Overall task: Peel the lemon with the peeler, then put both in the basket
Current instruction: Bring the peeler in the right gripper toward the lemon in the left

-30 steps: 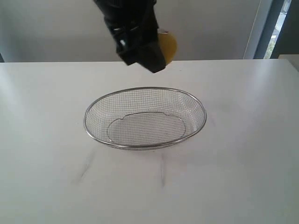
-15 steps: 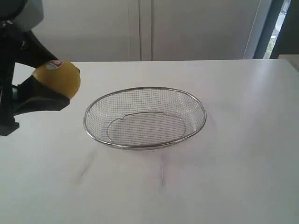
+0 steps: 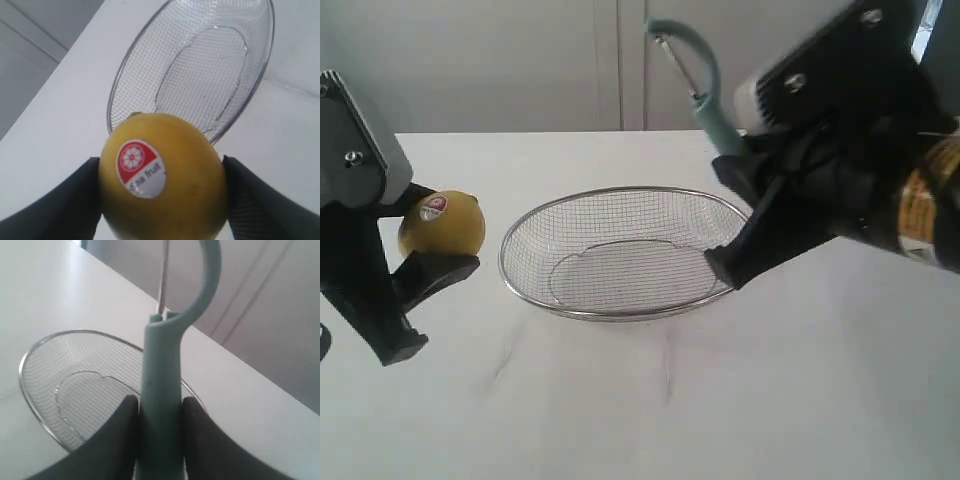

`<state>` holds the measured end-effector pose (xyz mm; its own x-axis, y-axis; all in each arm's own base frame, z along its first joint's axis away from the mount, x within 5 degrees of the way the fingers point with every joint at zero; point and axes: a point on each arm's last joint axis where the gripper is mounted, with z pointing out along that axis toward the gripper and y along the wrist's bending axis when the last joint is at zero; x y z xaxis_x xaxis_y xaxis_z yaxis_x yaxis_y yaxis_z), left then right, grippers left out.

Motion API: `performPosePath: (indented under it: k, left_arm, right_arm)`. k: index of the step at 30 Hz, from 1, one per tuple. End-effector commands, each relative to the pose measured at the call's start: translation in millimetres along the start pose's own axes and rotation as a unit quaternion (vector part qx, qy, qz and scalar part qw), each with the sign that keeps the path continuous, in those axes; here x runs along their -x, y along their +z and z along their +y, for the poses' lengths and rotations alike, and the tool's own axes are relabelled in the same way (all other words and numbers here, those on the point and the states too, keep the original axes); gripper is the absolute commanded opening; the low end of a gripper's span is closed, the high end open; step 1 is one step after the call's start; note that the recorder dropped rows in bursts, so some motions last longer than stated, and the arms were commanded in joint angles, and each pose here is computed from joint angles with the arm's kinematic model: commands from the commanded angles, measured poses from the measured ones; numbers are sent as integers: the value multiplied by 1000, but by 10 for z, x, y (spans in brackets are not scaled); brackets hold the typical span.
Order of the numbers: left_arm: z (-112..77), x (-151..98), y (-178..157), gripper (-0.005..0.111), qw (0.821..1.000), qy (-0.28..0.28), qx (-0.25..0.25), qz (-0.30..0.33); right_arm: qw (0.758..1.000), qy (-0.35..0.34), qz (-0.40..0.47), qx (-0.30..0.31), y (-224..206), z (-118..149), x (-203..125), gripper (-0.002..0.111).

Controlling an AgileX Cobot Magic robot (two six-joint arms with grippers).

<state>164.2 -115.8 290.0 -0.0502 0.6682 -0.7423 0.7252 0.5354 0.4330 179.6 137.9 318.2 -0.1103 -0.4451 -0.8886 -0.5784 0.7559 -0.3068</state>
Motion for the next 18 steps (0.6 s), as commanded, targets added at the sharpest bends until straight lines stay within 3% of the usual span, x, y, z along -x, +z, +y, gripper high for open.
performPosePath:
  k: [1,7,12,18]
  left_arm:
    - [-30,38,-3,0,996,-74,19,-48]
    - [-144,88,24,0,997,-55,-9,-53]
    - [-144,103,25,0,996,-68,-7,-60]
    - [-136,113,24,0,994,-84,-4,-66]
  right_arm:
    - [998,-31,32,44,331,155,-146,0]
    - [998,-26,41,46,441,172,-133,0]
    - [998,19,48,38,436,174,-114,0]
    - [995,-12,84,49,398,449,-138,0]
